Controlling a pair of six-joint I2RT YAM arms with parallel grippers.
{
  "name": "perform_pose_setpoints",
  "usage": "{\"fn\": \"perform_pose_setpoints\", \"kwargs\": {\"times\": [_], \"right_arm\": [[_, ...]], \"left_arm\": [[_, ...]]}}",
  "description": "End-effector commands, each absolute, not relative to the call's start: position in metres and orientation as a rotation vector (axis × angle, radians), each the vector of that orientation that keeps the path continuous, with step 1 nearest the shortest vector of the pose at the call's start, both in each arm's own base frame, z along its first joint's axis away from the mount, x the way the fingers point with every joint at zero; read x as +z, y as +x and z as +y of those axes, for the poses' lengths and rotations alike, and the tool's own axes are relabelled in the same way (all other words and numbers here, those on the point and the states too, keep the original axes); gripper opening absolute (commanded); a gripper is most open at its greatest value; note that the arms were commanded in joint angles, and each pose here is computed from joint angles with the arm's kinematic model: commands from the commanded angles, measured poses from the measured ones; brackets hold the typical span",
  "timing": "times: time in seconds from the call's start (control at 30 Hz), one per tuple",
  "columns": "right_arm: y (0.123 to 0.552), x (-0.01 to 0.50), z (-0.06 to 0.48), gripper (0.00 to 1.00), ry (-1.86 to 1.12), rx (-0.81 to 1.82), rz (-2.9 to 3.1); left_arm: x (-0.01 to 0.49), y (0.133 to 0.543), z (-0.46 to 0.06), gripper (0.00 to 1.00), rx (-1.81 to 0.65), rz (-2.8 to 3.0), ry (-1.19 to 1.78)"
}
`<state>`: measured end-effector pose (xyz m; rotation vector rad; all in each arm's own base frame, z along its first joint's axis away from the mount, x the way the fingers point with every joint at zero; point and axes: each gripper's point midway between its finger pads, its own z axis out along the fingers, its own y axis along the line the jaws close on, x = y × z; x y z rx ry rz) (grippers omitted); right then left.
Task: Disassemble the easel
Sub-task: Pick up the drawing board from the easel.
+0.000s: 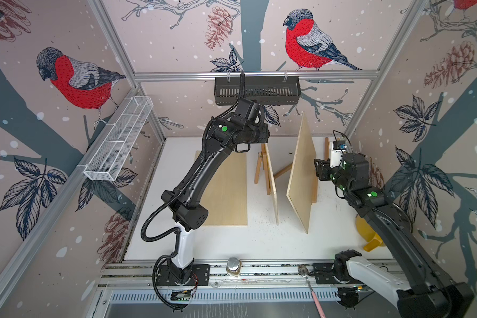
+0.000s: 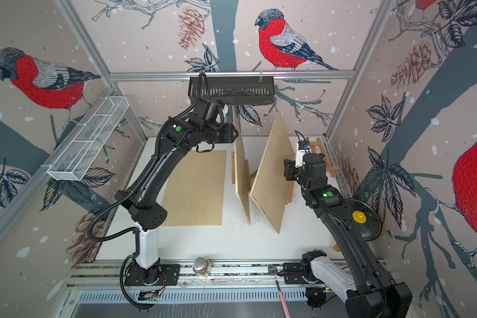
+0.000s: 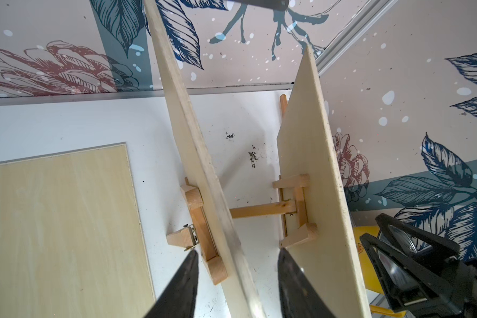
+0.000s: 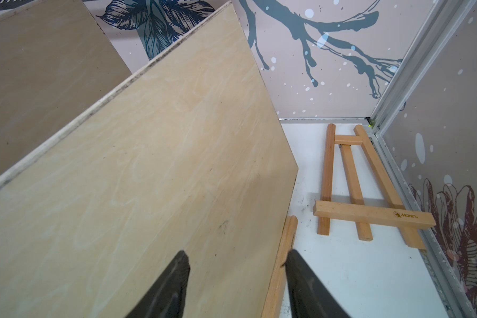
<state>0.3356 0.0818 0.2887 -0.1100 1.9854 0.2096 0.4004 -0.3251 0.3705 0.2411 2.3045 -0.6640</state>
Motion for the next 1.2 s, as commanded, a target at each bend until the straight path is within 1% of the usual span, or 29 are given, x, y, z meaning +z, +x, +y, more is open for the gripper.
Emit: {"fn": "perform_pose_setpoints", "kwargs": {"times": [0.0,0.4,0.63,0.8,1.1,1.13,1.17], "right_arm": [[0.335,0.295,0.088,0.58,-0.144,0.240,1.952],[0.329,0.298,0.091,0.59,-0.159,0.266,1.928],[0.329,0.297,0.092,0.59,-0.161,0.275,1.929],[0.330,0.297,0.092,0.59,-0.162,0.276,1.928],[0.330,0.297,0.091,0.59,-0.157,0.274,1.924],[0.330,0.296,0.092,0.59,-0.159,0.276,1.925],[0.330,0.297,0.092,0.59,-0.159,0.276,1.924]], "left_arm": [[0.358,0.396,-0.325,0.46,-0.632,2.355,0.215],[0.328,0.399,-0.322,0.42,-0.550,2.447,0.188],[0.322,0.397,-0.311,0.40,-0.486,2.474,0.173],[0.320,0.397,-0.301,0.35,-0.442,2.488,0.151],[0.312,0.393,-0.297,0.22,-0.407,2.524,0.146],[0.311,0.393,-0.296,0.18,-0.402,2.527,0.145],[0.312,0.392,-0.296,0.12,-0.404,2.526,0.146]]}}
